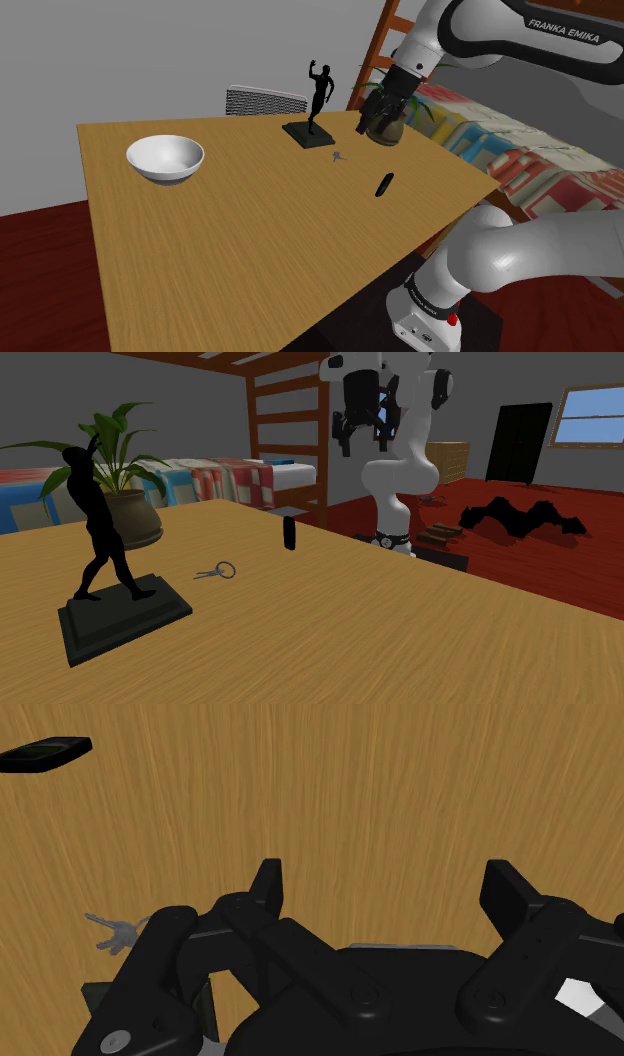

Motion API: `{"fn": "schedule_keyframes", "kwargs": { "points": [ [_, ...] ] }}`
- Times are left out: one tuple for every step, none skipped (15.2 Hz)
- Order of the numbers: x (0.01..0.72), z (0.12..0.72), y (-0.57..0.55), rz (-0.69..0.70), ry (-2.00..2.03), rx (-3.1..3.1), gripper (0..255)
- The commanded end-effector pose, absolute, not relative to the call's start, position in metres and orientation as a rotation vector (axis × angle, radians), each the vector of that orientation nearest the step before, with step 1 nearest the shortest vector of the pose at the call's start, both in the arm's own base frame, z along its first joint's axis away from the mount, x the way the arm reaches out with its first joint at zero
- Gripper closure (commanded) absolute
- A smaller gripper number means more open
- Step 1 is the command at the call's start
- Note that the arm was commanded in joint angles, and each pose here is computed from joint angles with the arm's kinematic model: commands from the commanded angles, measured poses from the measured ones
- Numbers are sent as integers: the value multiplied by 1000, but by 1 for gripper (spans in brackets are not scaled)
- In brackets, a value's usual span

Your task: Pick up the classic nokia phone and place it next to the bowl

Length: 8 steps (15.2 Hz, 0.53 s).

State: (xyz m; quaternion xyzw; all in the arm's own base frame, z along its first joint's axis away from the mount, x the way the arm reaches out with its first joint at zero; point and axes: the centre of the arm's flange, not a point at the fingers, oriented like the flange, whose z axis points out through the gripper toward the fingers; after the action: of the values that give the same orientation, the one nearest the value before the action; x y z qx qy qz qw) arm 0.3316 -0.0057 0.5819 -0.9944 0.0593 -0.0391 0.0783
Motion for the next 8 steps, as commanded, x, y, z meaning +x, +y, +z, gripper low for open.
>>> {"fn": "schedule_keyframes", "kwargs": {
  "points": [
    [332,582,-6,-117,178,-2977,0],
    [330,573,-14,-113,165,-2984,0],
    [328,565,-23,-108,153,-2991,0],
    [327,557,-32,-103,141,-2998,0],
    [325,548,-41,-99,129,-3005,0],
    [323,540,-50,-94,116,-3012,0],
    [322,532,-60,-89,104,-3018,0],
    [320,524,-69,-85,92,-3025,0]
  ]
}}
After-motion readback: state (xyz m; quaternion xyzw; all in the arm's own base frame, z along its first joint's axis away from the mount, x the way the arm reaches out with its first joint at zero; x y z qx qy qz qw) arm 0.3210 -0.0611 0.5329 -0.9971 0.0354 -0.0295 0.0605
